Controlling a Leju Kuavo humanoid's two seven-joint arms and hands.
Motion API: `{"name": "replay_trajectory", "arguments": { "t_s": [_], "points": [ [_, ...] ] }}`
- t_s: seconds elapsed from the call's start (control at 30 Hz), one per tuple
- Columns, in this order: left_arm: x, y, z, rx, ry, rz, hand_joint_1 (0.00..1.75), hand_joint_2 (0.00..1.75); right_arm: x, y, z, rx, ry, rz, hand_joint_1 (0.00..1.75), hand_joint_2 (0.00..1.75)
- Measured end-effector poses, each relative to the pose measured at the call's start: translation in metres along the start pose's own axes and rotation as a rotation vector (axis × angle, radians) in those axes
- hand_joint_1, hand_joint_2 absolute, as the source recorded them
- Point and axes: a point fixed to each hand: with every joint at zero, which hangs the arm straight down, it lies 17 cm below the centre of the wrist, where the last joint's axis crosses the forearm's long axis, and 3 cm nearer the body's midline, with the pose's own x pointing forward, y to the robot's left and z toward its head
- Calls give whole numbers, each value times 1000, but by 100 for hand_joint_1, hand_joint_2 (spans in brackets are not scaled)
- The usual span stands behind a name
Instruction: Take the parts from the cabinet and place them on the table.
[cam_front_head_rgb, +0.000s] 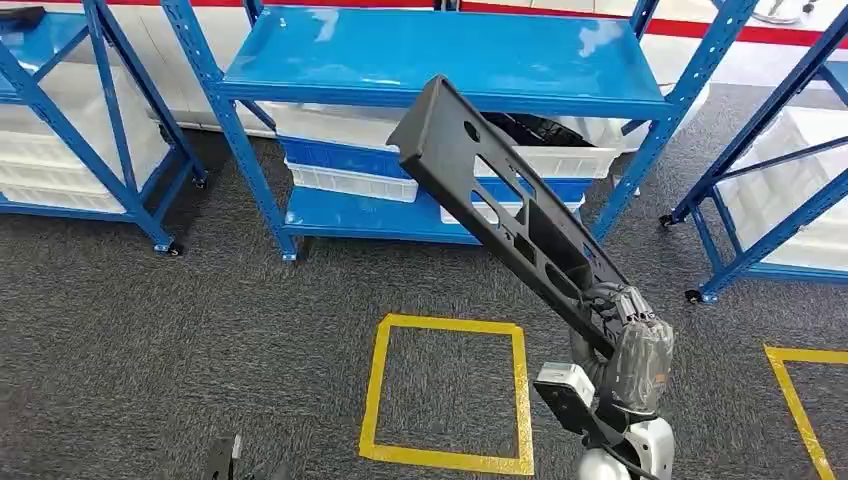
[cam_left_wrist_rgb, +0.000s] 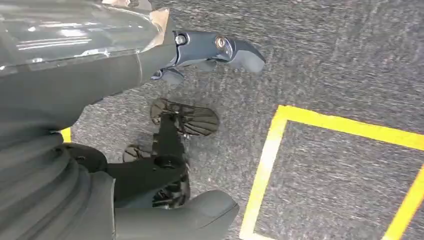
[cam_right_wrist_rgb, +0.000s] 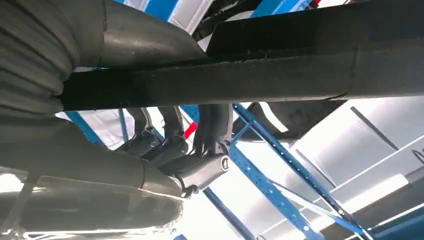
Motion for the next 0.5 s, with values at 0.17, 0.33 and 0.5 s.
{"name": "replay_trajectory", "arguments": {
  "t_s": [0.17, 0.33, 0.5],
  "points": [
    [0, -2, 0, -11, -3, 3, 0, 175, 0, 0, 0, 2, -1, -1, 175, 175],
    [-2, 1, 1, -14, 0, 2, 0, 175, 1, 1, 0, 1, 1, -5, 175, 175],
    [-1, 2, 1, -17, 0, 0, 0, 175, 0, 3, 2, 5, 6, -8, 175, 175]
  ]
}}
